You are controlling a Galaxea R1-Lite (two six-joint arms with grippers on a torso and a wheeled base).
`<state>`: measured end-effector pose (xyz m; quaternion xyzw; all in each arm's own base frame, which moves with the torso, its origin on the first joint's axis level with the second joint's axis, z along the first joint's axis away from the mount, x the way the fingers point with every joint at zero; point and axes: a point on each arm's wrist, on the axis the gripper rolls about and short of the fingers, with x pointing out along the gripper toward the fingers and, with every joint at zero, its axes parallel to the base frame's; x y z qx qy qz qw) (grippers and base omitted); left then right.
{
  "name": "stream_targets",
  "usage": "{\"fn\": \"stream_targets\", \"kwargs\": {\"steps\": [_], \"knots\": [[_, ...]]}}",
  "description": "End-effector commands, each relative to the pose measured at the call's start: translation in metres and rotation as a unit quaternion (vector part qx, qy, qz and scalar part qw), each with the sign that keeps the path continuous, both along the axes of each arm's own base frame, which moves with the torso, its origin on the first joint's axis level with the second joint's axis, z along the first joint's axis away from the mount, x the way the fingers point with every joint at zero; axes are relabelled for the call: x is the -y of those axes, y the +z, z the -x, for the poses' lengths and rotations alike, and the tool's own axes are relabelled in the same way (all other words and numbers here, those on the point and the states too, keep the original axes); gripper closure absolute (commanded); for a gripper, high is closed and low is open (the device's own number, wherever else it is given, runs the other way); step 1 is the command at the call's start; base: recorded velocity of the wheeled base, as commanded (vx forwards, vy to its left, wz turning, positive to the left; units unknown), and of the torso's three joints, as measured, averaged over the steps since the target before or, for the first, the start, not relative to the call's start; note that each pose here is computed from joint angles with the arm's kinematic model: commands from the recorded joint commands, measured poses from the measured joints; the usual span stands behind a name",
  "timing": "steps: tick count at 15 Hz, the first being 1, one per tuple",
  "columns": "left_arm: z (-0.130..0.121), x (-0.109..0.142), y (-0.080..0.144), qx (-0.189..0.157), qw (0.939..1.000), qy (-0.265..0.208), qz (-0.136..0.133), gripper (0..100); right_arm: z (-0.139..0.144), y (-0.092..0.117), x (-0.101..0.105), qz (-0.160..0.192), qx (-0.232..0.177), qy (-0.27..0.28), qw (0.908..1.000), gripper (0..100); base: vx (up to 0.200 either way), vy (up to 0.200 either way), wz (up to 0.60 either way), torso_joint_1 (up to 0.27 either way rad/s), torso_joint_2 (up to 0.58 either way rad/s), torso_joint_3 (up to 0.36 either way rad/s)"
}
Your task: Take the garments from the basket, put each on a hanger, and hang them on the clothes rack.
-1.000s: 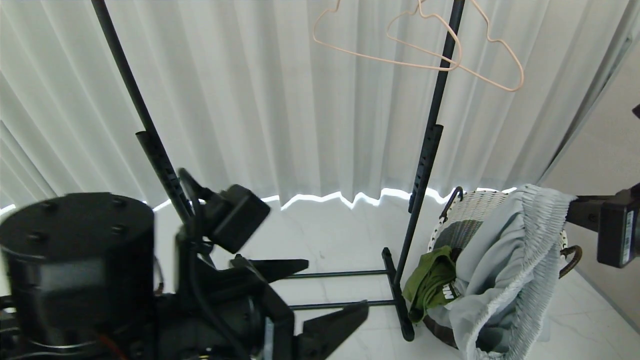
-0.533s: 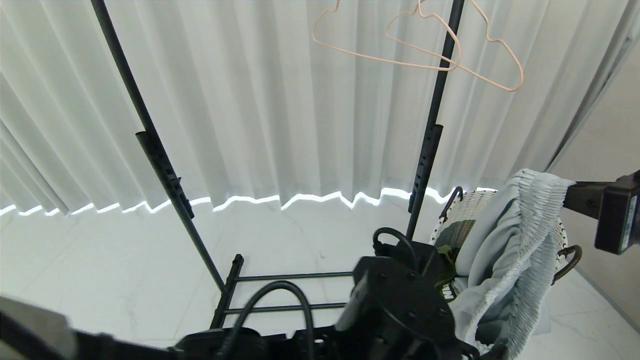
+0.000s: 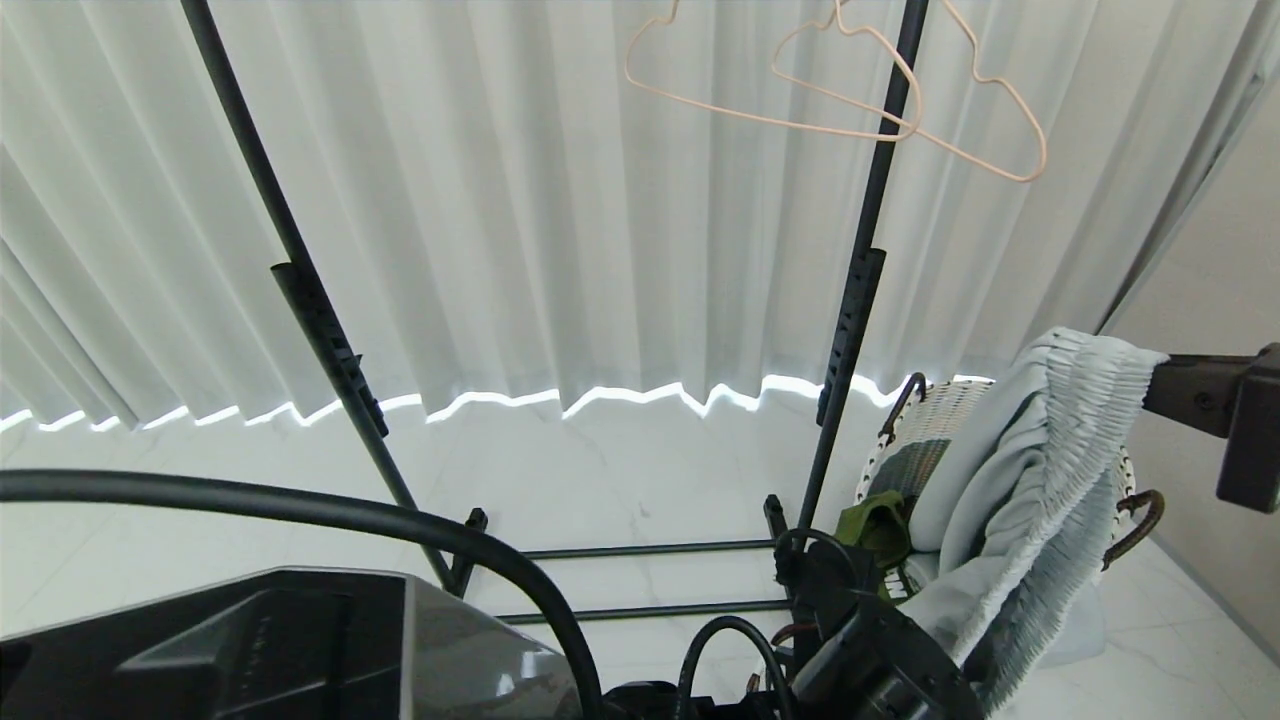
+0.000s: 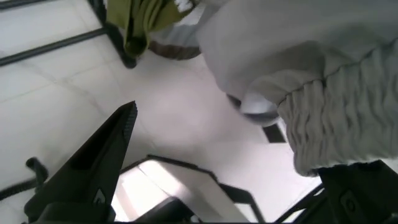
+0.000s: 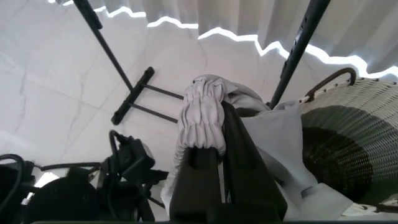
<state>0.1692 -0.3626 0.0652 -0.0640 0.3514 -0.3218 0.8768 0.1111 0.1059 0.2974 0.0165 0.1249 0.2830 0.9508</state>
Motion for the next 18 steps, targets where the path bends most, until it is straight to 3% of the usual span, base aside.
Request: {"fn": "stream_targets", "kwargs": {"steps": [1, 2, 3, 6, 8, 10, 12, 15, 18], "knots": [[0.001, -0.002, -0.011, -0.008, 0.9998, 0.001, -0.017, 0, 0.004, 0.002, 0.004, -0.006, 0.006, 0.000, 1.0000, 100, 0.000, 0.000, 0.00, 0.000, 0.00, 0.000], [0.001, -0.003, -0.010, -0.007, 0.9998, 0.000, -0.017, 0, 0.004, 0.002, 0.004, -0.006, 0.006, 0.000, 1.0000, 100, 0.000, 0.000, 0.00, 0.000, 0.00, 0.000], [0.001, -0.003, -0.010, -0.006, 0.9998, 0.001, -0.016, 100, 0.004, 0.002, 0.004, -0.006, 0.006, 0.000, 1.0000, 100, 0.000, 0.000, 0.00, 0.000, 0.00, 0.000], [0.010, -0.009, 0.000, -0.001, 0.9999, -0.003, -0.014, 100, 0.007, 0.001, 0.007, -0.003, 0.005, -0.002, 1.0000, 100, 0.000, 0.000, 0.00, 0.000, 0.00, 0.000], [0.034, -0.026, 0.019, 0.011, 0.9996, -0.021, -0.012, 100, 0.008, -0.001, 0.010, 0.000, 0.005, -0.006, 1.0000, 100, 0.000, 0.000, 0.00, 0.000, 0.00, 0.000], [0.054, -0.054, 0.037, 0.036, 0.9978, -0.049, -0.026, 100, 0.012, -0.003, 0.013, 0.002, 0.008, -0.004, 1.0000, 100, 0.000, 0.000, 0.00, 0.000, 0.00, 0.000], [0.066, -0.085, 0.052, 0.072, 0.9943, -0.067, -0.041, 100, 0.017, -0.011, 0.019, 0.034, 0.021, 0.006, 0.9992, 100, 0.000, 0.000, 0.00, 0.000, 0.00, 0.000], [0.073, -0.109, 0.090, 0.124, 0.9892, -0.079, 0.002, 100, 0.028, -0.021, 0.028, 0.084, 0.054, 0.028, 0.9946, 100, 0.000, 0.000, 0.00, 0.000, 0.00, 0.000], [0.083, -0.135, 0.128, 0.196, 0.9750, -0.101, 0.030, 100, 0.040, -0.019, 0.033, 0.116, 0.100, 0.063, 0.9861, 100, 0.000, 0.000, 0.00, 0.000, 0.00, 0.000]]}}
